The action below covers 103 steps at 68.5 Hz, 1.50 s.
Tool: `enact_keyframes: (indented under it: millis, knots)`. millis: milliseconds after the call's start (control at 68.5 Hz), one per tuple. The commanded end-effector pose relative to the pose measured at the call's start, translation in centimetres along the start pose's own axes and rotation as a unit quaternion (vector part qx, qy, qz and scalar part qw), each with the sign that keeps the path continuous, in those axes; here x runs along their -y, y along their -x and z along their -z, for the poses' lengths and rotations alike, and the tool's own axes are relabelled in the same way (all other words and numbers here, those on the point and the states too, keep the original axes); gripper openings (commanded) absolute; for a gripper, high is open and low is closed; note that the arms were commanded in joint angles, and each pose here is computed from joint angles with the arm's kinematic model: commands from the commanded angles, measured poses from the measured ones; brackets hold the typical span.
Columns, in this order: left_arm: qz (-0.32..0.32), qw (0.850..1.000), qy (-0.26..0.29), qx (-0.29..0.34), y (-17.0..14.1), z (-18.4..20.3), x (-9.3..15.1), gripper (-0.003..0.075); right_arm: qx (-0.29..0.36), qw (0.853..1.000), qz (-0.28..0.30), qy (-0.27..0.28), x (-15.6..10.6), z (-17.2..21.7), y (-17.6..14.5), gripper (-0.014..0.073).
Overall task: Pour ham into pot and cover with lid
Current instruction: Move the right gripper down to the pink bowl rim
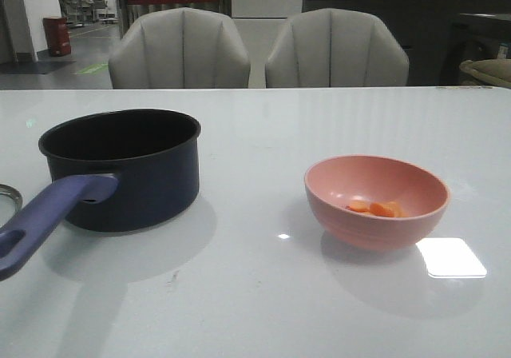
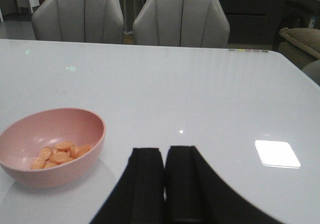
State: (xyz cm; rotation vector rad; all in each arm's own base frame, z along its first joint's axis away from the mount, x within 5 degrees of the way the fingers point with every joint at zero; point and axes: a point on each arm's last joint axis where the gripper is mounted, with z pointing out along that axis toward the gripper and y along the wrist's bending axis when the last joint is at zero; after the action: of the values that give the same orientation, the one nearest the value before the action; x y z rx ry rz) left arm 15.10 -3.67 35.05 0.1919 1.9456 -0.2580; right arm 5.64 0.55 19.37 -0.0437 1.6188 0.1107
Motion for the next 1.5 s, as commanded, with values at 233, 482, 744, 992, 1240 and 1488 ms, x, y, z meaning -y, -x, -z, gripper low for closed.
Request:
enact_keyframes:
  millis: [233, 482, 744, 992, 1240, 1488]
  knots:
    - [-0.047, 0.987, -0.053, 0.145, -4.8, 7.2, 1.2, 0.0689, 0.057, 0.998, 0.001, 0.0, 0.0, 0.2, 1.1, 0.0158]
    - [-0.048, 0.979, -0.057, 0.191, -9.3, 8.8, 0.7, 0.0689, 0.059, 0.998, 0.001, 0.0, 0.0, 0.2, 1.1, 0.0158]
    - [-0.047, 0.977, -0.056, 0.2, -9.9, 8.9, 0.6, 0.0689, 0.127, 0.99, -0.058, 0.012, -0.1, 0.5, 2.6, 0.0158]
    - [-0.046, 0.977, -0.056, 0.202, -9.9, 8.8, 0.6, 0.0689, 0.036, 0.998, -0.055, 0.005, -0.3, 0.3, 6.8, 0.0158]
    - [-0.045, 0.975, -0.056, 0.209, -9.8, 8.9, 0.6, 0.0689, -0.021, 0.998, -0.056, 0.0, -0.4, -1.3, 7.5, 0.0158]
    - [-0.045, 0.976, -0.055, 0.207, -9.9, 8.8, 0.6, 0.0689, -0.03, 0.999, -0.045, -0.001, -0.4, -2.7, 8.2, 0.0266]
